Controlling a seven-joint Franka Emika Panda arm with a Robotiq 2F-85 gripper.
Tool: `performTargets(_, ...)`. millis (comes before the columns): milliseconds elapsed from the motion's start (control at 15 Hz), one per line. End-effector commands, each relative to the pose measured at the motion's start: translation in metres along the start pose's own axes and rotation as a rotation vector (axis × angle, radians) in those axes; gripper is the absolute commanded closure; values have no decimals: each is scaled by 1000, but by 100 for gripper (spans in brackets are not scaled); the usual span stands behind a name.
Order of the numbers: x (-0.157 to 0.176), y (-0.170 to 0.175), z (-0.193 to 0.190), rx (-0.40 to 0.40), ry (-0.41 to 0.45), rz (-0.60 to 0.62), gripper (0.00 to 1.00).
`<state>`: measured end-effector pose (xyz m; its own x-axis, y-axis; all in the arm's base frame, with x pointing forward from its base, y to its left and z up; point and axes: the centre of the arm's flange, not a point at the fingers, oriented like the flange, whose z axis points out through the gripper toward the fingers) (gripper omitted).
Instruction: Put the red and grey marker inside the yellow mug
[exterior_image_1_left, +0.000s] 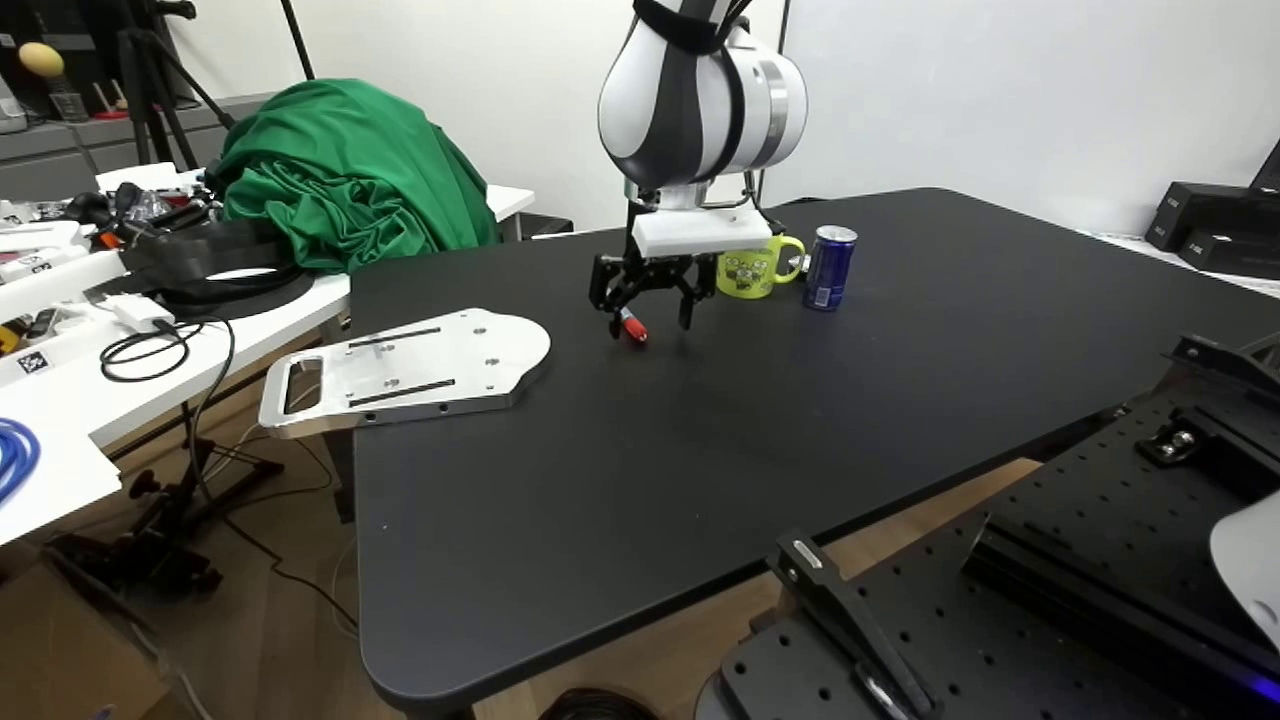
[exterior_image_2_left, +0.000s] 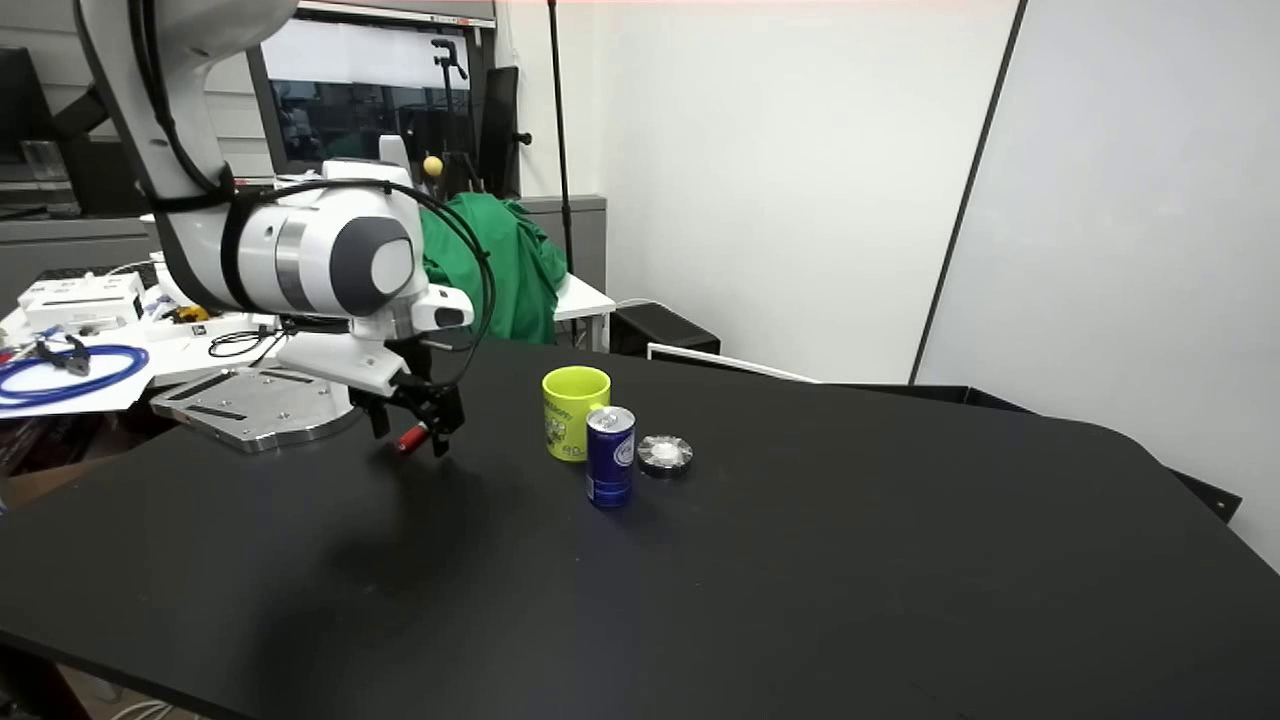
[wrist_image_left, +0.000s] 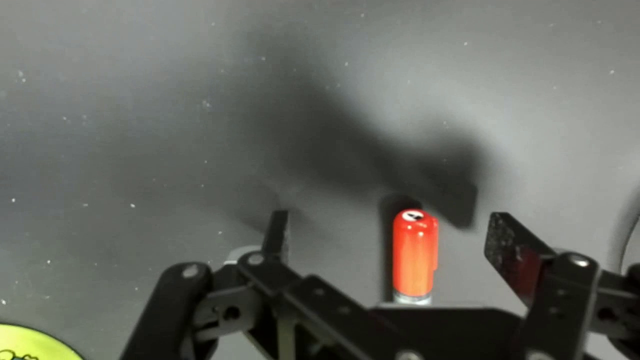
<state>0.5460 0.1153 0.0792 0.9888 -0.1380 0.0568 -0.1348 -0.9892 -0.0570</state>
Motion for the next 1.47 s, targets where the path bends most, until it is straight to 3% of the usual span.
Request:
performTargets(0, 13, -1, 1, 0, 25, 12, 0)
performTargets(67, 15, -1, 1, -2, 27, 14, 0)
performTargets(133, 17, 1, 3, -5, 29, 20, 25)
performTargets(267, 19, 4, 4, -9, 36, 24, 33)
performTargets(867, 31, 17, -1, -23, 41, 54, 96)
performTargets(933, 33, 19, -3, -25, 35, 63, 99)
performTargets(1133, 44, 24, -18, -30, 2, 97, 94)
performTargets(1400, 83, 34, -76, 3, -32, 200, 94)
